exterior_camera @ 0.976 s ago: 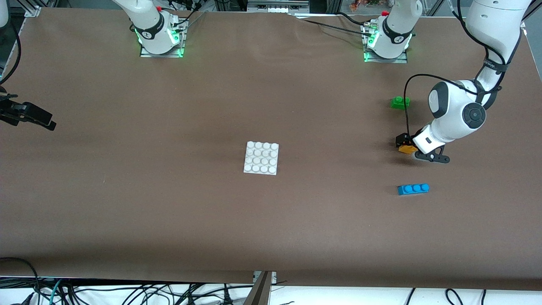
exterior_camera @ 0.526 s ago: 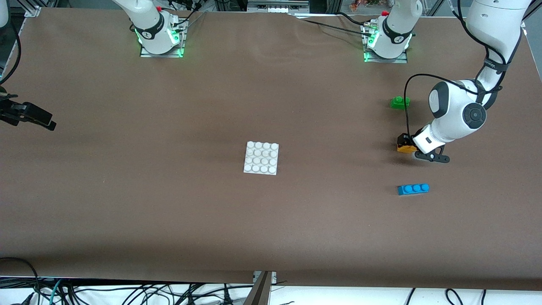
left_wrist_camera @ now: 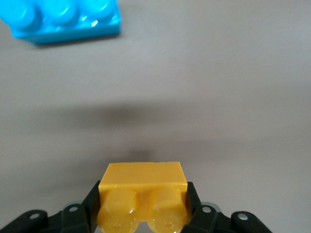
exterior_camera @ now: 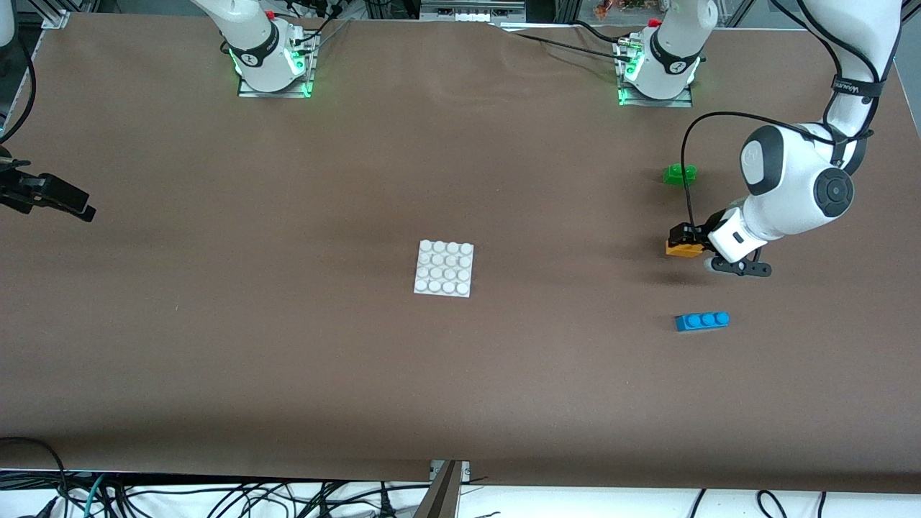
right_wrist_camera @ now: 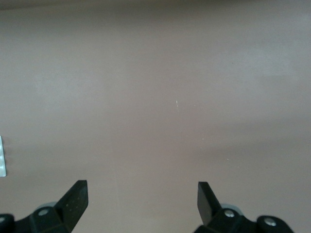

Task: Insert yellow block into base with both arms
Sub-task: 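Carry the yellow brick with the left gripper over the base plate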

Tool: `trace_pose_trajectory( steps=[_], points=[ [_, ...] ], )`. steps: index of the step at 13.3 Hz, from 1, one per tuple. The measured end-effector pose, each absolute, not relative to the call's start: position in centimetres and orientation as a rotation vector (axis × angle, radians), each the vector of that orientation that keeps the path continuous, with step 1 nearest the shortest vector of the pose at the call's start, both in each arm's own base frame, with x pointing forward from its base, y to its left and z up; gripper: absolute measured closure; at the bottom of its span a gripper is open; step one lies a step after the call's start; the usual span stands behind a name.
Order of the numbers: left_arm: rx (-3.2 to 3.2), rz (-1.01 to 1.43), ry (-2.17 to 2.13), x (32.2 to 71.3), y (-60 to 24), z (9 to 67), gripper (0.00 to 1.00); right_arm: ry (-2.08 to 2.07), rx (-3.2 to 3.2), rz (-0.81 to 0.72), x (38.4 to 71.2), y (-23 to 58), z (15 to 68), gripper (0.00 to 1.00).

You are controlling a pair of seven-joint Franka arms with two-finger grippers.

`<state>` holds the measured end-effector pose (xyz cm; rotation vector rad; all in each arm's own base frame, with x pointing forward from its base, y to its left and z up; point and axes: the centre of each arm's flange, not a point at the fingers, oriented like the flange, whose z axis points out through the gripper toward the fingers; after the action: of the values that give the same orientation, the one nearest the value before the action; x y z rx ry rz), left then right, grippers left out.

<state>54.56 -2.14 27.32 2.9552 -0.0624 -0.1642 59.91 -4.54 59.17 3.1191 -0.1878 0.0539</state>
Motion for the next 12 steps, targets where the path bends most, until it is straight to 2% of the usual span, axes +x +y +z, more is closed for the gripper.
trace_pose_trajectory(
  steps=[7, 12],
  points=[
    [2.893, -0.130, 0.141, 55.7, -18.6, 31.8, 0.32, -0.188, 3.119, 0.053, 59.9, -4.5, 59.2, 0.00],
    [2.842, -0.156, 0.243, 56.1, -28.6, 32.6, 0.32, -0.187, 3.119, 0.053, 59.9, -4.5, 59.2, 0.00]
  ],
)
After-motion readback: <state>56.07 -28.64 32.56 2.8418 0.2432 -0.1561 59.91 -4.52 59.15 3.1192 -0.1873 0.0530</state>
